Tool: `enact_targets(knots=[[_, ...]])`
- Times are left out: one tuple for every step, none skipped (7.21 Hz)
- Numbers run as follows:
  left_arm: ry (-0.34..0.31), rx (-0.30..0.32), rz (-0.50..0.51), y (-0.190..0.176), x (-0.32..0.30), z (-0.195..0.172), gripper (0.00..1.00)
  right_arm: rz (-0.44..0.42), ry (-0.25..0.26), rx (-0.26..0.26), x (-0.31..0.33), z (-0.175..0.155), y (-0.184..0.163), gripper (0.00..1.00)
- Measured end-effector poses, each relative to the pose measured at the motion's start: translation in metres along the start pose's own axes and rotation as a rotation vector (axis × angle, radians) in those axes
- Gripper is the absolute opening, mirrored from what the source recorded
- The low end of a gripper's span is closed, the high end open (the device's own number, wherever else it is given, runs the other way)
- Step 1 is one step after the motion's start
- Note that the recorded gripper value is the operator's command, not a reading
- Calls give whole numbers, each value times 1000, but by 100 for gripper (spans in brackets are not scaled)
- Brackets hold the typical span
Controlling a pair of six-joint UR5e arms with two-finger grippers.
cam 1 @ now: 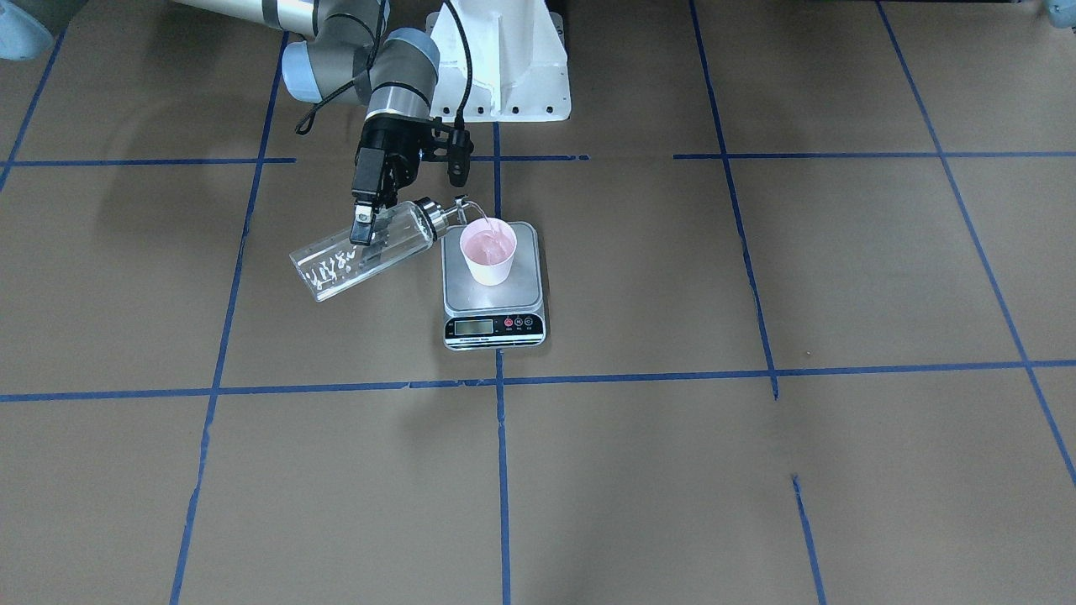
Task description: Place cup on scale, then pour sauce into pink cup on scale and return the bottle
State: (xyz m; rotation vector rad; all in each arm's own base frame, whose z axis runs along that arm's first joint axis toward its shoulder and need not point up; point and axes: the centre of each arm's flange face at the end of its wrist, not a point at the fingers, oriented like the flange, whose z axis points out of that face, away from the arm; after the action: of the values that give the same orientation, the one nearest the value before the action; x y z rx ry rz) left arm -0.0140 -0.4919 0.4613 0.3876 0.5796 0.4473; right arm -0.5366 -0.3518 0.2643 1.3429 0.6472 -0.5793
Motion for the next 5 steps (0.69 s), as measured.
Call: enact_targets(knots=[[0, 1, 0, 0, 0, 0, 100, 68, -21, 4, -1, -2, -1, 0], [0, 2, 0, -1, 0, -1, 100, 106, -35, 6, 0, -4, -1, 0], [-1, 4, 1, -2, 0, -1, 100, 145, -56, 10, 5, -7, 0, 0], [-3, 7, 3, -4, 0, -3, 100, 210, -91, 14, 10, -11, 1, 0], [-5, 10, 3, -5, 0, -4, 100, 292, -133, 19, 20, -15, 1, 0]])
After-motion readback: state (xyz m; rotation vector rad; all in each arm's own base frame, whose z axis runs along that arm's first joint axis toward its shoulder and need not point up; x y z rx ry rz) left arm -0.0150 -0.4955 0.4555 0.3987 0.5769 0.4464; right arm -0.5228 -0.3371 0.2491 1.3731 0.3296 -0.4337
